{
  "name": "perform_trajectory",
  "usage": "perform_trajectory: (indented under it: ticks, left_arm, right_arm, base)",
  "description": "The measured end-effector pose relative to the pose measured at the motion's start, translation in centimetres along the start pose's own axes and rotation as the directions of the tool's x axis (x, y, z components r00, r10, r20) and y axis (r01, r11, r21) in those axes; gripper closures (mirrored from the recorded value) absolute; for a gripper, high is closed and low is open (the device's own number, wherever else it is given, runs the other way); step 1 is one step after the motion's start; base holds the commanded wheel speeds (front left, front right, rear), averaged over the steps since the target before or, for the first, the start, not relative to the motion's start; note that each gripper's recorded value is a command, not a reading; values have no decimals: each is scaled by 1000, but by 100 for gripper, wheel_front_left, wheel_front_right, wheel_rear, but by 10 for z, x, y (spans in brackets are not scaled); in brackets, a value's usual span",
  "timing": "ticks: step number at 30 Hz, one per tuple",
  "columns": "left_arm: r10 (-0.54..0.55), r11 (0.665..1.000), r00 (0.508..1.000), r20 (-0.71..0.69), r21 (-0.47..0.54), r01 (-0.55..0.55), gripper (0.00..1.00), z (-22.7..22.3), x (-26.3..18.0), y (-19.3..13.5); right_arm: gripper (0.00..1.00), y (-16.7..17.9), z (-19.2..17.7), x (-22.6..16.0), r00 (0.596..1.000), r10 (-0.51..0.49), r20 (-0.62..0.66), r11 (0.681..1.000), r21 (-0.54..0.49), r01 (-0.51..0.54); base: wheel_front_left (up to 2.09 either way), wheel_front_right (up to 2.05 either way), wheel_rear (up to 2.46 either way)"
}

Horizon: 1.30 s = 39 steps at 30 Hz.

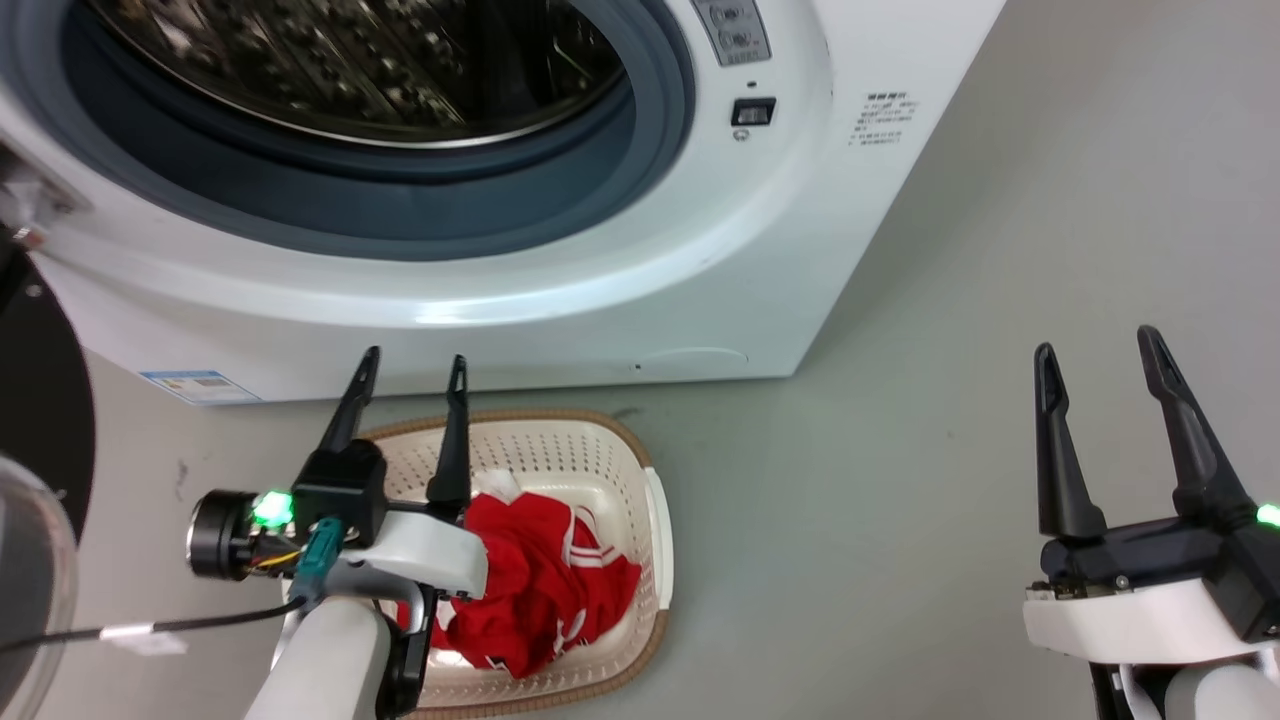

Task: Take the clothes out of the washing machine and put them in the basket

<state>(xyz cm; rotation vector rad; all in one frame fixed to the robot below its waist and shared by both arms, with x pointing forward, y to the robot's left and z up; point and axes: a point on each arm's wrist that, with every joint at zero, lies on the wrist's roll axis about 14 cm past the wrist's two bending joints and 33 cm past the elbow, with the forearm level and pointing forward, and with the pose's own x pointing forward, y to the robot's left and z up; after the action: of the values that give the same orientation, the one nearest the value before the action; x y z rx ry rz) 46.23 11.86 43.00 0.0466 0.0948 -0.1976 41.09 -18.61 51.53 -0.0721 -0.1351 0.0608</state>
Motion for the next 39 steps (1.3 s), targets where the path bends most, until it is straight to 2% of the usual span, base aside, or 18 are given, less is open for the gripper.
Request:
perform_trajectory:
  ticks: [5, 11, 26, 39]
  left_arm:
    - [90, 996, 989, 118, -25, -88, 0, 43, -20, 18]
    - [149, 988, 971, 184, -56, -142, 0, 68, -46, 32]
    - [167, 985, 966, 198, -67, -157, 0, 73, -95, 34]
    - [167, 985, 966, 196, -66, -157, 0, 72, -111, 32]
  right_arm:
    - [0, 5, 15, -9, 999, 12, 33, 1000, -1, -12]
    - [0, 8, 27, -22, 998, 19, 55, 1000, -5, -19]
    - [0, 9, 43, -56, 997, 14, 80, 1000, 12, -15]
    - [0, 8, 49, -68, 996, 7, 94, 1000, 25, -9]
  base:
    - [0, 0, 0]
    - [0, 0, 0]
    - [0, 0, 0]
    - [0, 0, 0]
